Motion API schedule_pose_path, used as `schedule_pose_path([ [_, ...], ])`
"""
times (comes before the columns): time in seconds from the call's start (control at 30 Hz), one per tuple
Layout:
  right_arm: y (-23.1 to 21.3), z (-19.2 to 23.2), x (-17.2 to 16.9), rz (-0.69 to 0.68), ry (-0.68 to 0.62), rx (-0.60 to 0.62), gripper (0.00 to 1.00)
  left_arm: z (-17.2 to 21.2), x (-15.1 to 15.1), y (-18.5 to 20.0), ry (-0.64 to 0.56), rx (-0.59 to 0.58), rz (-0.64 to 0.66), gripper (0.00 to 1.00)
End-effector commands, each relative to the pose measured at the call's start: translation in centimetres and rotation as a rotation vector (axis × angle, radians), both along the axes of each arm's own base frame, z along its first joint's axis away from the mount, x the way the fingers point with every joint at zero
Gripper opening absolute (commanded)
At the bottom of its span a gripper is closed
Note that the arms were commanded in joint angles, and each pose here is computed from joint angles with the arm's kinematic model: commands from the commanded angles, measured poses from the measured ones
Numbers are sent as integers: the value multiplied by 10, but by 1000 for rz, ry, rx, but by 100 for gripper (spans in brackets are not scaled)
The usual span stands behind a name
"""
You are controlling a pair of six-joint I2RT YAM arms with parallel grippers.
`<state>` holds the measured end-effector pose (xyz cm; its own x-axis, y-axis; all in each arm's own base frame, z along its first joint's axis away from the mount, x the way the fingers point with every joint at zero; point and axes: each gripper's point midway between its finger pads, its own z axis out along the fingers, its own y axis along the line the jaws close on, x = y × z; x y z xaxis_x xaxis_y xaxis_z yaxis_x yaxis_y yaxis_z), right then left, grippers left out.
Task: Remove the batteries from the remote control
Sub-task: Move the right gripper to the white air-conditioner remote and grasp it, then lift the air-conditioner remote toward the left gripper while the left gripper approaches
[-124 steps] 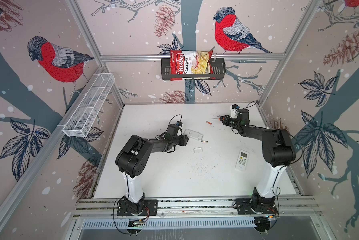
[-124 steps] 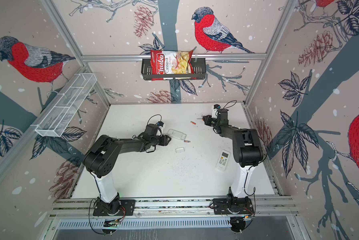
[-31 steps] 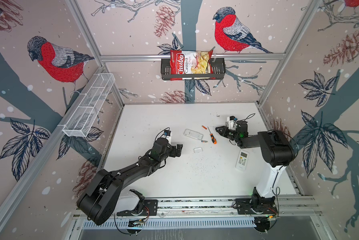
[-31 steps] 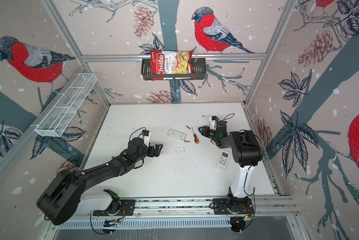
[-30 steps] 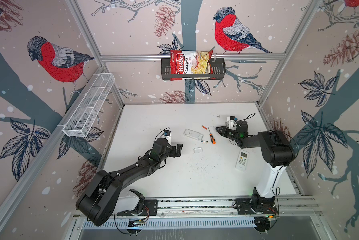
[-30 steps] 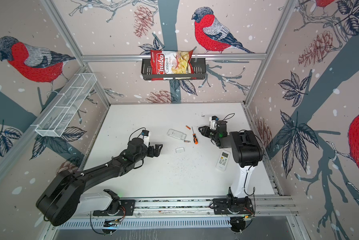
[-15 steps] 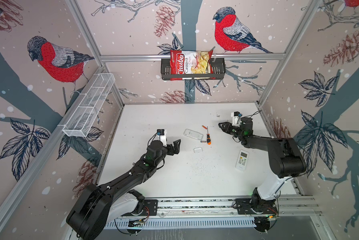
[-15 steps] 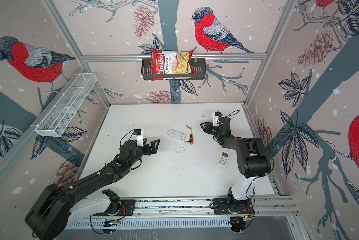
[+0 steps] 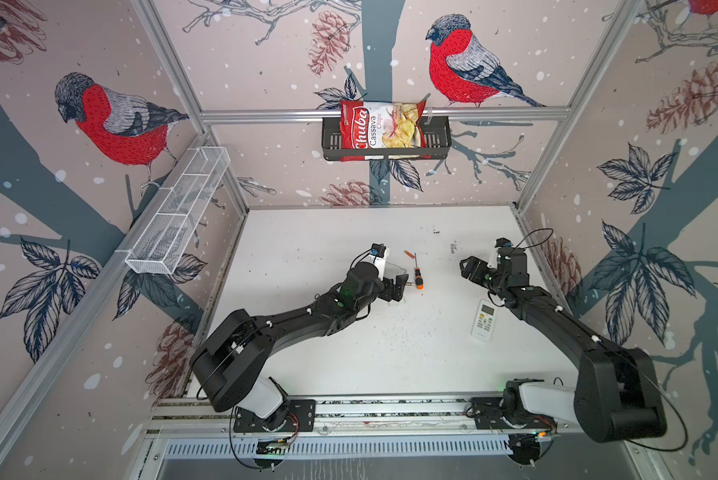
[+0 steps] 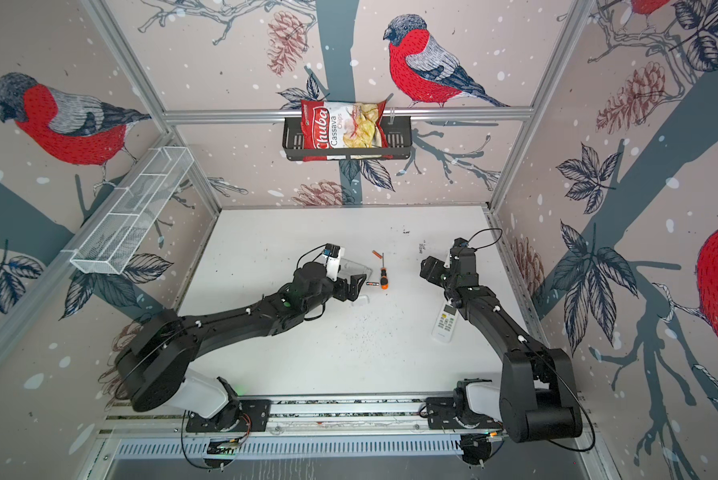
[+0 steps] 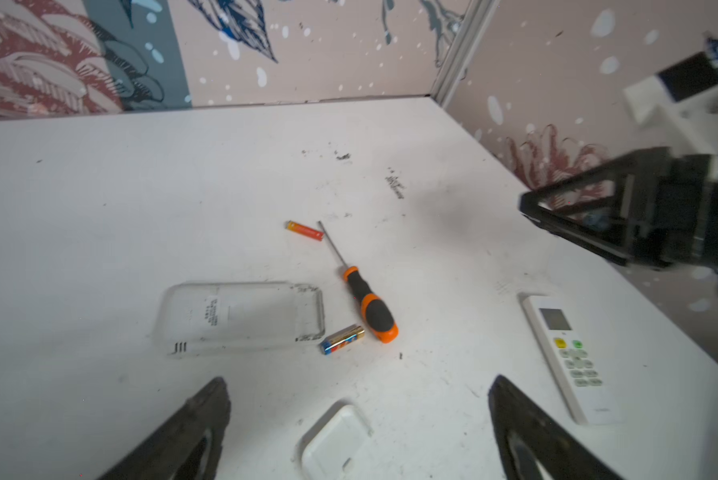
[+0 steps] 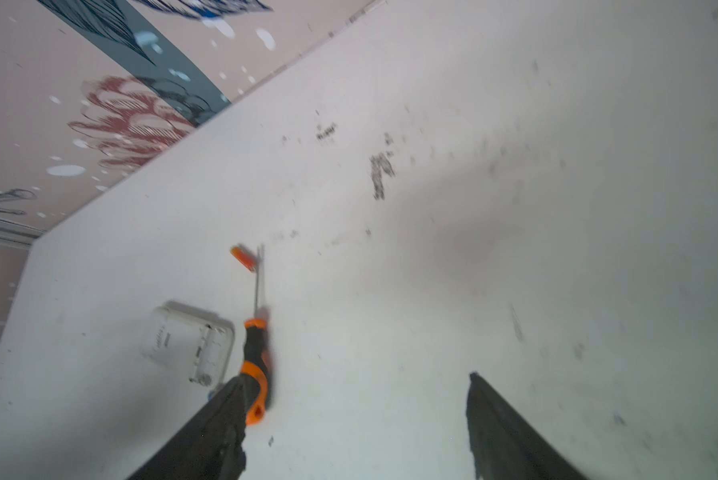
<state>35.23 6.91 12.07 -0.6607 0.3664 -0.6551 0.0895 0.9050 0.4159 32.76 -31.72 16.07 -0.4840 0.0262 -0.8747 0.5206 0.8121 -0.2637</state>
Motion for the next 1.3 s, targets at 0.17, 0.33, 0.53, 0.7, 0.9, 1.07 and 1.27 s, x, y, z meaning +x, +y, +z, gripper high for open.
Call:
schedule_pose_path([
  [0.17,-51,-55,-45,-260,227,-198,84,-23,-9,18,32,21,94,97],
  [0.33,-59,-76,-50,-294,303,-229,84,-19,-19,27,20,-33,95,97],
  [0.53,-64,-81,-55,-325,335,-252,80,-16,-20,44,-11,-12,148,96],
  [0.7,-67,-90,-67,-322,382,-265,81,-11,-21,40,-19,-47,133,96],
  [0.9,-61,-98,-76,-295,407,-239,79,-14,-23,37,2,-62,121,96],
  [1.07,-54,-100,-78,-265,414,-222,74,-7,-26,43,-8,-68,132,96],
  [1.27,-47,-103,-77,-224,418,-213,58,-12,-34,46,29,-66,118,96],
])
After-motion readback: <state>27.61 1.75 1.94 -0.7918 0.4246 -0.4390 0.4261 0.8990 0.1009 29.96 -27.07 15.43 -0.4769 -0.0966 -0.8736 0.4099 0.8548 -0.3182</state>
